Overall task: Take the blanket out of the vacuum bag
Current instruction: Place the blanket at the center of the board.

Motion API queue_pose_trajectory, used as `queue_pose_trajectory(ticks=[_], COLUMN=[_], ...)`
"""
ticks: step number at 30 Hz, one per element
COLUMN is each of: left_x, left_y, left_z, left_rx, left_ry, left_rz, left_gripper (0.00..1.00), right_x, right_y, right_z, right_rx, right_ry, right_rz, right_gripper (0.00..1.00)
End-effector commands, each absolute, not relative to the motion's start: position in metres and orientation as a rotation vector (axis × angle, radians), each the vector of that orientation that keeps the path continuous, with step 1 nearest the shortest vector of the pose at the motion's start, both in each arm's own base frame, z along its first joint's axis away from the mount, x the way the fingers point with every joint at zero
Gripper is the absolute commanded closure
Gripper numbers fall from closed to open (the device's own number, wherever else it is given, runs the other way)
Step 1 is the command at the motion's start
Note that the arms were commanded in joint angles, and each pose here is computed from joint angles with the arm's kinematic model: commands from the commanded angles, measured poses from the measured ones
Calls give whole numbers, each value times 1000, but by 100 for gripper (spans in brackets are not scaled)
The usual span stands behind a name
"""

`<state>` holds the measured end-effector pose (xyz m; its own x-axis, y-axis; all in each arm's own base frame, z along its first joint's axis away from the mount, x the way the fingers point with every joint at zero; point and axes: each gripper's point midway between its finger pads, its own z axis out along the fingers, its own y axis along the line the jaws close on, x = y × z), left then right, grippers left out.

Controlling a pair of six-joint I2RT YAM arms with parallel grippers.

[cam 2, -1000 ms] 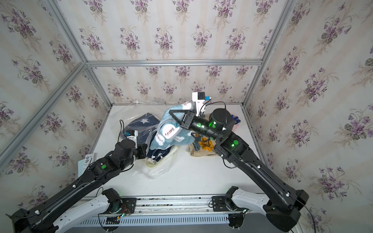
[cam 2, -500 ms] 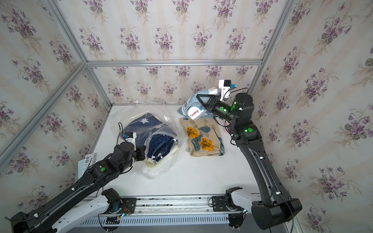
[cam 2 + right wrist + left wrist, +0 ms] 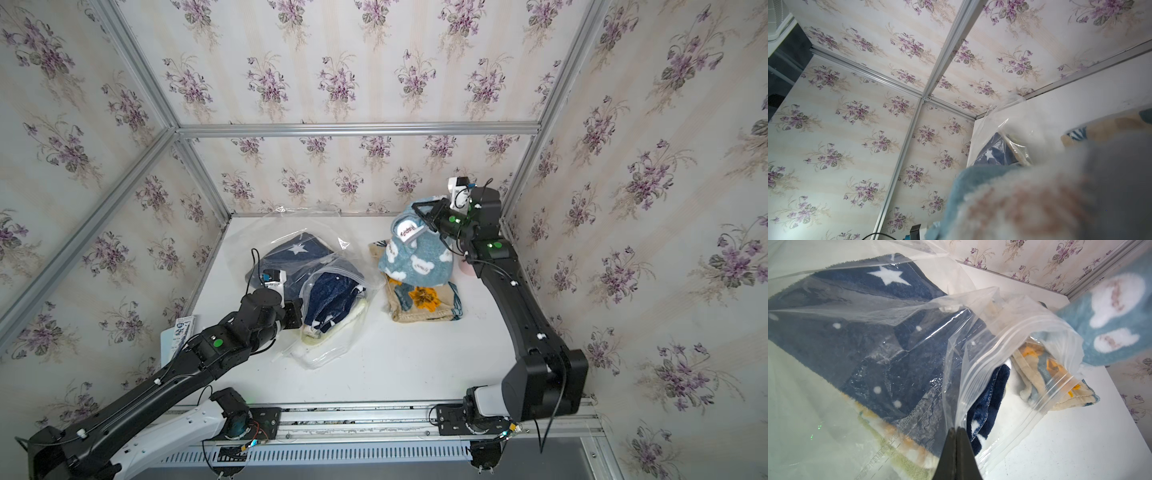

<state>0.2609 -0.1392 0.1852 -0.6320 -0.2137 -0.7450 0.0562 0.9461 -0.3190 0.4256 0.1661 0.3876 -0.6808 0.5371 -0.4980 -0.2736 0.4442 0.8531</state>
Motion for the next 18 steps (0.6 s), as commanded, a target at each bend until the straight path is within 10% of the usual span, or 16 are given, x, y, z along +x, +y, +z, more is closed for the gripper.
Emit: queue_pose_trajectory(ticks=[1, 18], left_x=[269, 261], left_y=[-146, -153], left_z=[195, 192], left_rx=[-83, -81], left_ry=[2177, 2192], left_rz=[-415, -499], left_gripper=[100, 100], right_x=[448, 334], right_y=[163, 146], right_z=[419, 132], right_rx=[148, 812], right_ry=[1841, 2152], right_rz=[1233, 1277], right_gripper=[100, 100])
